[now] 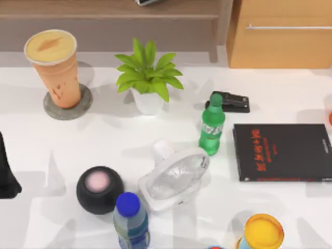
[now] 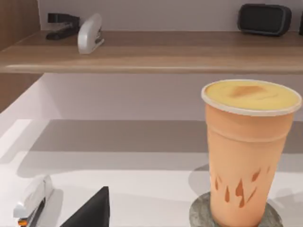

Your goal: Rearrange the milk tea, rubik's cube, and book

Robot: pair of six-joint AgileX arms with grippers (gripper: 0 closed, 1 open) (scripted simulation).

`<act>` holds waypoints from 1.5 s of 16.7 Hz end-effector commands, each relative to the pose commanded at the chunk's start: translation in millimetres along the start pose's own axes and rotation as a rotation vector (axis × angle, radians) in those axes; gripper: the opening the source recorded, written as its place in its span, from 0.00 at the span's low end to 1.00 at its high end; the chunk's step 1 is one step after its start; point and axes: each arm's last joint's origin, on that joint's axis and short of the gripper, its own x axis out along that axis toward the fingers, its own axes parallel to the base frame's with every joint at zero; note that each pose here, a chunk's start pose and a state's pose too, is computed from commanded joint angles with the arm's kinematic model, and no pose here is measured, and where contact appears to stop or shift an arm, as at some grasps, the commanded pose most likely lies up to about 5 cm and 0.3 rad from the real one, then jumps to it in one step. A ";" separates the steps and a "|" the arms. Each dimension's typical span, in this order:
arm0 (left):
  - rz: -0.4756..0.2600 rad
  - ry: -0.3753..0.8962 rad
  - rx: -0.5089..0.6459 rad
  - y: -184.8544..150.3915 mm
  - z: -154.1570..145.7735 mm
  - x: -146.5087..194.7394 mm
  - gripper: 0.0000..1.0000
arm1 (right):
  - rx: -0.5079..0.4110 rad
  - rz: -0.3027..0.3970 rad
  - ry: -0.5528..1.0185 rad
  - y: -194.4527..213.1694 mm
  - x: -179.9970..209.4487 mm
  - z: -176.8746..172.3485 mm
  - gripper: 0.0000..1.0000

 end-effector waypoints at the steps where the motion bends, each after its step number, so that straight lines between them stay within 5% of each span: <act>1: 0.000 0.000 0.000 0.0 0.0 0.0 1.00 | 0.000 0.000 0.000 0.0 0.0 0.0 1.00; 9: 0.000 0.000 0.000 0.0 0.0 0.0 1.00 | -0.012 -0.011 -0.090 -9.6 20.6 92.8 1.00; 15: 0.000 0.000 0.000 0.0 0.0 0.0 1.00 | -0.028 -0.007 -0.038 -47.0 127.0 160.5 1.00; 21: 0.000 0.000 0.000 0.0 0.0 0.0 1.00 | -0.022 -0.001 0.016 -124.9 261.4 137.9 1.00; 25: 0.000 0.000 0.000 0.0 0.0 0.0 1.00 | -0.021 -0.003 0.015 -170.5 311.0 103.5 1.00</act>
